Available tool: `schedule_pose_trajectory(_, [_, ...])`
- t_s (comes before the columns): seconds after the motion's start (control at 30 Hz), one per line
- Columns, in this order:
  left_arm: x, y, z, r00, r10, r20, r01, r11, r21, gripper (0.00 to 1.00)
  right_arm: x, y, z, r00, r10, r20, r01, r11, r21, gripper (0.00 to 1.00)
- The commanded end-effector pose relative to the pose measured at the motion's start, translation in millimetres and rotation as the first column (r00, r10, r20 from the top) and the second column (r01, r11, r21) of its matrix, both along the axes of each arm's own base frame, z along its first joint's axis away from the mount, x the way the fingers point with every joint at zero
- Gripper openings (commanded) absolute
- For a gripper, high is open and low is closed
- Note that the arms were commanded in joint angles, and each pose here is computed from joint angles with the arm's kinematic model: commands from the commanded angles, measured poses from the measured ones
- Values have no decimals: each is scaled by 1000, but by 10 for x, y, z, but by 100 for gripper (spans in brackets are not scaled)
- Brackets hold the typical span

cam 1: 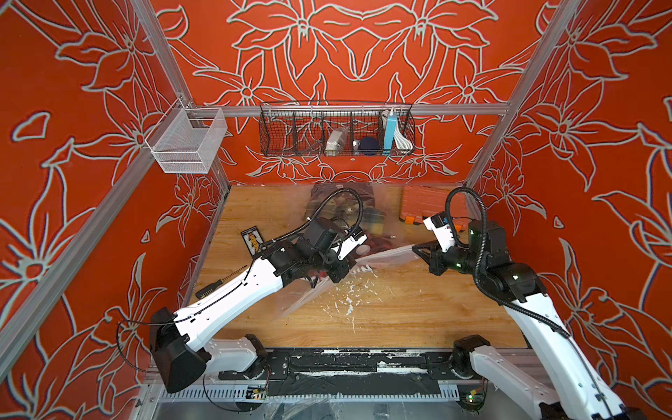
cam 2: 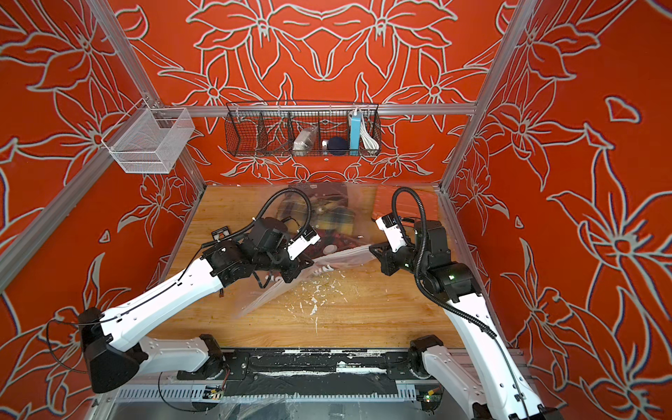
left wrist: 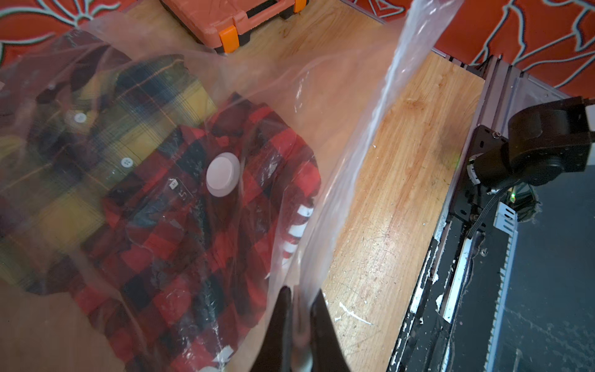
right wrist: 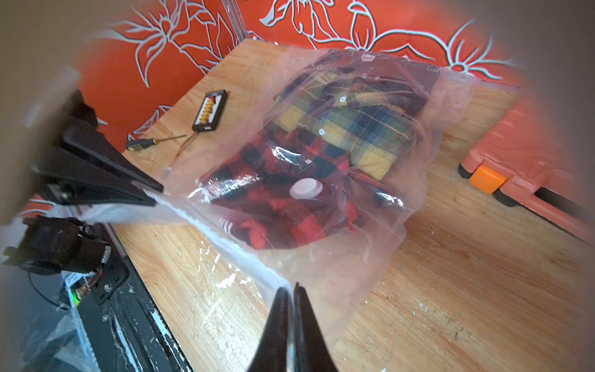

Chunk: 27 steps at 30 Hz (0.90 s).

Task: Place the folded shirt into the vacuum bag
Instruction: Close the vacuum bag at the center of the board.

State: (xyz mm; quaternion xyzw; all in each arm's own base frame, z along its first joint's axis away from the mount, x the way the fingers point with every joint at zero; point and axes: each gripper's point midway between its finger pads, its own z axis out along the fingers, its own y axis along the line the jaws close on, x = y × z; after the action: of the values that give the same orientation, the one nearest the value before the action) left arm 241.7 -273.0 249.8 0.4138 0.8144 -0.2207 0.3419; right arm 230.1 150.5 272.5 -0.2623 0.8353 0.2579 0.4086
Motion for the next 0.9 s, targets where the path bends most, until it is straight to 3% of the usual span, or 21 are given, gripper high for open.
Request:
schedule_pose_trajectory(0.0, [-67,-23,407,992,-82,98,87,995,-52,0,-90,-120,120,997,43,65,-32,988,-151,29])
schedule_pose_trajectory(0.13, [-170,-84,532,980,-147,136,161,982,-103,0,-186,-33,445,968,190,163,-144,955,-259,51])
schedule_pose_trajectory(0.2, [-189,-81,538,976,-158,152,175,979,-105,0,-245,78,549,937,292,191,-222,922,-317,56])
schedule_pose_trajectory(0.37, [-170,-75,499,973,-166,161,181,980,-81,0,-277,413,668,861,476,182,-384,841,-381,58])
schedule_pose_trajectory(0.53, [-166,-94,507,971,-171,164,187,978,-87,0,-275,729,498,799,592,109,-508,760,-405,60])
schedule_pose_trajectory(0.87, [-231,-71,451,968,-193,162,208,974,-84,0,-136,1001,329,749,663,3,-601,680,-420,59])
